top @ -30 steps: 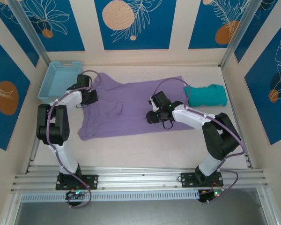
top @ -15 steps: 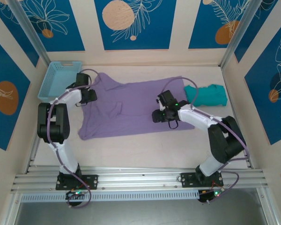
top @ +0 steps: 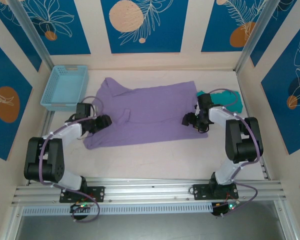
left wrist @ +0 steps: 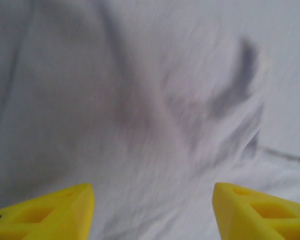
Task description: Fold the inside-out t-shirt
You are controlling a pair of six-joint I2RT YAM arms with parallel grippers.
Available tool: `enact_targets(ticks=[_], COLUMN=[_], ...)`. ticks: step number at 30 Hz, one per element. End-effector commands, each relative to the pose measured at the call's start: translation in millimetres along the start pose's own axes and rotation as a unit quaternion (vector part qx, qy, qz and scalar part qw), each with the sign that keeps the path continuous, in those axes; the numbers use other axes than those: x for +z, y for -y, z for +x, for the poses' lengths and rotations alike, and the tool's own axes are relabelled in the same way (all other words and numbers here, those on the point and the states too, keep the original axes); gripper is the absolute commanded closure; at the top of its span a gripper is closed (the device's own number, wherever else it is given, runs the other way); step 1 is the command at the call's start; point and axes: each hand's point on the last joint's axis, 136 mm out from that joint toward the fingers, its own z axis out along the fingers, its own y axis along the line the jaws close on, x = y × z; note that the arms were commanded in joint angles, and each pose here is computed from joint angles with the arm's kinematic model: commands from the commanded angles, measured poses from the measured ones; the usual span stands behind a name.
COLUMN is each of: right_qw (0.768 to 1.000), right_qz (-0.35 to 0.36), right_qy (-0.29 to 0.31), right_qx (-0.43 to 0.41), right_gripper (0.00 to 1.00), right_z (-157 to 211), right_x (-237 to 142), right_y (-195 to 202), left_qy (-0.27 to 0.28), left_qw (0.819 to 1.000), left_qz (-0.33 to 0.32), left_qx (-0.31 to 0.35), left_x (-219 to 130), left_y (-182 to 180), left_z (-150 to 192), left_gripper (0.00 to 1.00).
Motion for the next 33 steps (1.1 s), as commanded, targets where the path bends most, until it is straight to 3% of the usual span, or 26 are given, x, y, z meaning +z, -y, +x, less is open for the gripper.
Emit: enact_targets(ticks=[1,9,13,17,20,27,33], right_qw=[0.997,0.986,0.989,0.991,0.985,0.990,0.996], right_qz=[-0.042,-0.060,-0.079,-0.101,-0.092,-0.027,0.018], right_qy=[-0.050,-0.102,-0.060,0.084,0.144,0.137,0.081], right_qx=[0.040,0.115,0.111,0.026,0.001,-0.009,-0.026], right_gripper=[0.31,0.35,0.37,0.30,0.27,0.28,0.30], right_z=[23,97,110,50,-7,-111,-152], right_x=[-5,-18,-41,-78,-86,-50,-8], right_y=[-4,11,5,-22,-34,-34,-27], left_qy=[-0.035,-0.058,-0.001,0.113,0.140,0.131,0.118], left_qw=[0.999,0.997,0.999,0.993,0.990,0.988,0.990], left_qz=[0.028,-0.018,-0.015,0.018,0.034,0.083,0.083], left_qx=[-0.013,-0.050,-0.051,-0.014,0.003,0.008,0.006], left_x=[2,-23,-51,-72,-71,-45,-28], left_y=[2,-35,-32,-3,20,59,60], left_z=[27,93,89,30,-13,-70,-78], left_gripper=[0.37,0.37,0.37,0.31,0.30,0.30,0.30])
